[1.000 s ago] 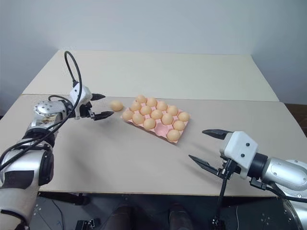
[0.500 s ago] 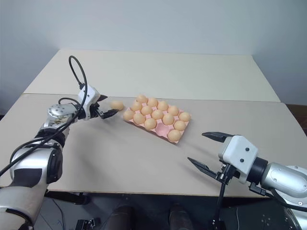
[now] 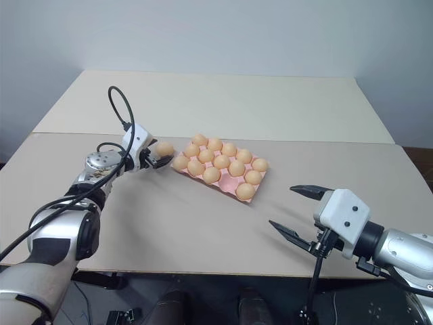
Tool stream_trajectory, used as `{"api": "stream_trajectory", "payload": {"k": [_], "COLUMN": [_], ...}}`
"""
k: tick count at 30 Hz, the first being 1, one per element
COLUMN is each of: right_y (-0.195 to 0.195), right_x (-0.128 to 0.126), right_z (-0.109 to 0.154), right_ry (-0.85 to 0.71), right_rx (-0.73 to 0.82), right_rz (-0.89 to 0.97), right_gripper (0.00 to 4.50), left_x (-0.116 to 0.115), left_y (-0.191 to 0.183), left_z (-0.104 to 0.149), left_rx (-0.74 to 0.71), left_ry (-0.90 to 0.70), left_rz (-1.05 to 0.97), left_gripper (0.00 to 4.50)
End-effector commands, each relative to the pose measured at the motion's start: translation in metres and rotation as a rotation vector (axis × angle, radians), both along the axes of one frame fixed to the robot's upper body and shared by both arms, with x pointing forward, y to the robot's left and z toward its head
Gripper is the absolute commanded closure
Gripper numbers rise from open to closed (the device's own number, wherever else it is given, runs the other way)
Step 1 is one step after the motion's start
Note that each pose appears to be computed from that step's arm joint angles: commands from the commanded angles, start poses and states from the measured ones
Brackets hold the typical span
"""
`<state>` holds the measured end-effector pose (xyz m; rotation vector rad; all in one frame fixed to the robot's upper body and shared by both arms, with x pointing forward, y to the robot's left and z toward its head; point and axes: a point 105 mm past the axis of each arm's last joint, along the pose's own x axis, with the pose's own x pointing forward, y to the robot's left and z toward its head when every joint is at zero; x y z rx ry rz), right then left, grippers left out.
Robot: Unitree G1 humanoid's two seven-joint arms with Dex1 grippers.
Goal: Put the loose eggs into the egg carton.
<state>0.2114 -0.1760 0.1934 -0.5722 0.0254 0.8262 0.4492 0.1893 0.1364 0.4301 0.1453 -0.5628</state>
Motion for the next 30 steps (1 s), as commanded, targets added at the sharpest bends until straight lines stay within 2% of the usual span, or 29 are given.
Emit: {"api": "stream_trajectory", "payload": {"k": [1,2,5,9,15,20,23,27,30], "right_y": [0.0,0.0,-0.001,-0.001,-0.001,-0.001,-0.001,-0.001,-0.004], "right_x": [-0.003,-0.003,-0.003,-0.001,-0.001,-0.001,-0.001,-0.002,-0.005], "right_z": [0.009,0.009,0.01,0.009,0.008,0.006,0.005,0.006,0.008], "right_ry": [-0.043,-0.044,-0.044,-0.045,-0.044,-0.04,-0.039,-0.036,-0.035], "right_rx": [-0.016,-0.015,-0.012,-0.011,-0.009,-0.004,-0.003,-0.009,-0.025], "right_rz": [-0.001,-0.002,-0.004,-0.004,-0.004,-0.007,-0.007,0.0,0.006], "right_gripper": [0.0,0.0,0.0,0.0,0.0,0.0,0.0,0.0,0.0], "left_x": [0.003,0.002,0.002,0.002,-0.001,-0.009,-0.018,-0.039,-0.051], "left_y": [0.002,0.003,0.004,0.004,0.012,0.021,0.019,0.002,-0.017], "left_z": [0.005,0.005,0.003,0.001,0.007,0.025,0.039,0.067,0.078], "left_rx": [-0.001,0.0,0.006,0.023,0.005,-0.071,-0.152,-0.305,-0.345], "left_ry": [-0.013,-0.012,-0.008,-0.008,-0.032,-0.068,-0.076,-0.071,-0.053], "left_rz": [0.022,0.024,0.029,0.028,0.017,-0.056,-0.176,-0.461,-0.644], "left_gripper": [1.9,2.32,3.01,3.46,3.46,3.46,3.46,3.46,3.46]}}
